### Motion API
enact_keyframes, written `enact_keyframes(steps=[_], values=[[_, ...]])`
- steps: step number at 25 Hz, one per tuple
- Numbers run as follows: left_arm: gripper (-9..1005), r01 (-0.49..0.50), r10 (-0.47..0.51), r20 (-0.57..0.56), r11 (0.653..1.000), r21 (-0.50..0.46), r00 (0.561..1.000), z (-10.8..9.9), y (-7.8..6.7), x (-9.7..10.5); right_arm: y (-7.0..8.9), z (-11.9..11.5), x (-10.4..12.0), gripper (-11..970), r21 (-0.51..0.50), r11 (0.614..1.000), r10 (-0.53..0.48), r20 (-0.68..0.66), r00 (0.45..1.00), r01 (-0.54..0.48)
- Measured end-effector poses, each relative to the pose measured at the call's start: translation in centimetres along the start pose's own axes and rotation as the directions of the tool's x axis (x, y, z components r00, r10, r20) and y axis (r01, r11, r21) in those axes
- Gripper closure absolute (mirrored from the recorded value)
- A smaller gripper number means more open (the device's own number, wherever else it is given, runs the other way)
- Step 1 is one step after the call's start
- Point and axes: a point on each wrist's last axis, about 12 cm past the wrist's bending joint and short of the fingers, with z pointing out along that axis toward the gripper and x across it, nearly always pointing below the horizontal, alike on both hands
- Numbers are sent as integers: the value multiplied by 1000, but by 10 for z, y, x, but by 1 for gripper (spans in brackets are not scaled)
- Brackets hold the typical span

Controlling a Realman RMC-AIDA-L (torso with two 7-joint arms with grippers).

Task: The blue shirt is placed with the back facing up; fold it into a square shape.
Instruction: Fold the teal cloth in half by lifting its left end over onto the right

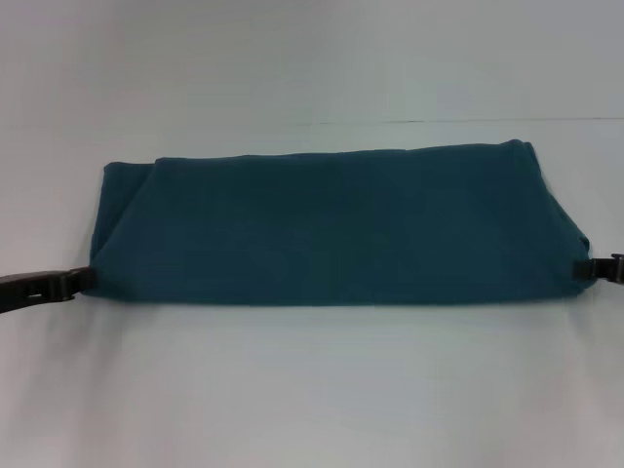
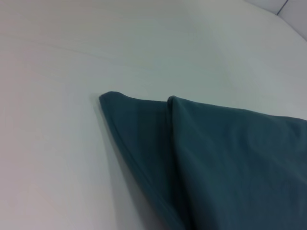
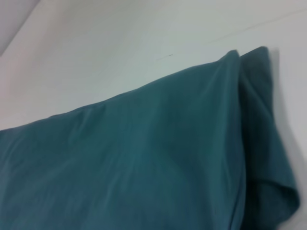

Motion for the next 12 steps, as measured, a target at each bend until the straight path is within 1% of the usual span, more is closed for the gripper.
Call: enact_keyframes(steps=[7,12], values=[[980,14,-14,0,1000,-2,1000,-6,3,4,-6,-12,12,953,-9,999,37,25,999,-36],[980,16,-16,7,1000,-8,1000,-8,5,4,-9,-17,23,954,-22,997,70,32,997,-69]])
